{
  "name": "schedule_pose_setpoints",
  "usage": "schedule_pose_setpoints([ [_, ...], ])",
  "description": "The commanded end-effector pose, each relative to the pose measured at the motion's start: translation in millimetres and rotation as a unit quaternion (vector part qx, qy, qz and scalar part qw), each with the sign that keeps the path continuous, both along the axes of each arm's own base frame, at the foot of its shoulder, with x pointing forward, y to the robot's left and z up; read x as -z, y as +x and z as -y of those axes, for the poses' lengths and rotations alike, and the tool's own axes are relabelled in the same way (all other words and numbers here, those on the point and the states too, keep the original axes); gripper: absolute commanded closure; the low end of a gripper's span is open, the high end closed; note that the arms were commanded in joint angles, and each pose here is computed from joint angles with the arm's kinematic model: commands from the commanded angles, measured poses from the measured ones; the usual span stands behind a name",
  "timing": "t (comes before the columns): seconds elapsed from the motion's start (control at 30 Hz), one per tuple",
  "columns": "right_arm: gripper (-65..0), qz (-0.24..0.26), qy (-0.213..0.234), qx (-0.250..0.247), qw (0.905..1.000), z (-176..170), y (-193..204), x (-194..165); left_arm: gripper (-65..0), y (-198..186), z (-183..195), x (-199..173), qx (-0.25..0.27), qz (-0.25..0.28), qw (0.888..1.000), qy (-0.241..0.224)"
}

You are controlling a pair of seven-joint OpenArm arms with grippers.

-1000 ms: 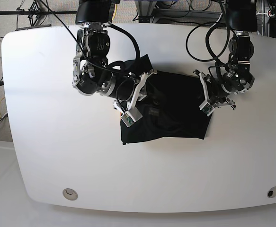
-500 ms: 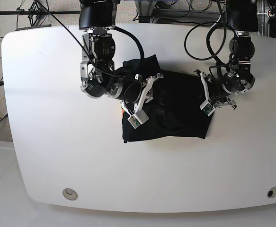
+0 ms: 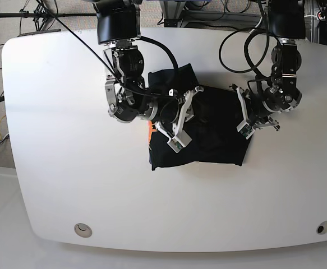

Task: Fold the T-shirt properly
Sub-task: 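Carry the folded end with the right gripper onto the shirt beside the left gripper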

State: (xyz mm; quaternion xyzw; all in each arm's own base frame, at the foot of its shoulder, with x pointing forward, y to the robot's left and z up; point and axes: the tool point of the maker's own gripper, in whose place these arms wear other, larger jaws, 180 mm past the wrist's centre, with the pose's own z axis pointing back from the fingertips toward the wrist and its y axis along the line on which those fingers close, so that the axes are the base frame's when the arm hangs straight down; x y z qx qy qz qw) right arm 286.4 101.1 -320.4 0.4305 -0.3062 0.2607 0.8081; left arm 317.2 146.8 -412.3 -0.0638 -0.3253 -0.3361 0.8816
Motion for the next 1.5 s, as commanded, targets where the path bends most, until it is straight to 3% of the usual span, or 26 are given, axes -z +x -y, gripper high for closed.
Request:
schedule_pose_setpoints([
  [0.0,-0.8,0.019,0.035,-0.004,0.9992,-12.1,7.0,-20.9,-15.5,4.7,1.1,-3.9,0.004,0.007,1.0,0.002],
  [1.03,-0.6,0.025,0.039,-0.025,0.9986,-26.5,9.2,-29.1,-14.6,0.2,-0.7,1.4,0.005,-0.001,1.0,0.013],
  [1.47,-0.8,-0.004,0.03,0.004,0.9995,-24.6,15.2,-26.1,-14.4,2.6,4.9,-0.6,0.014,0.004,1.0,0.012],
])
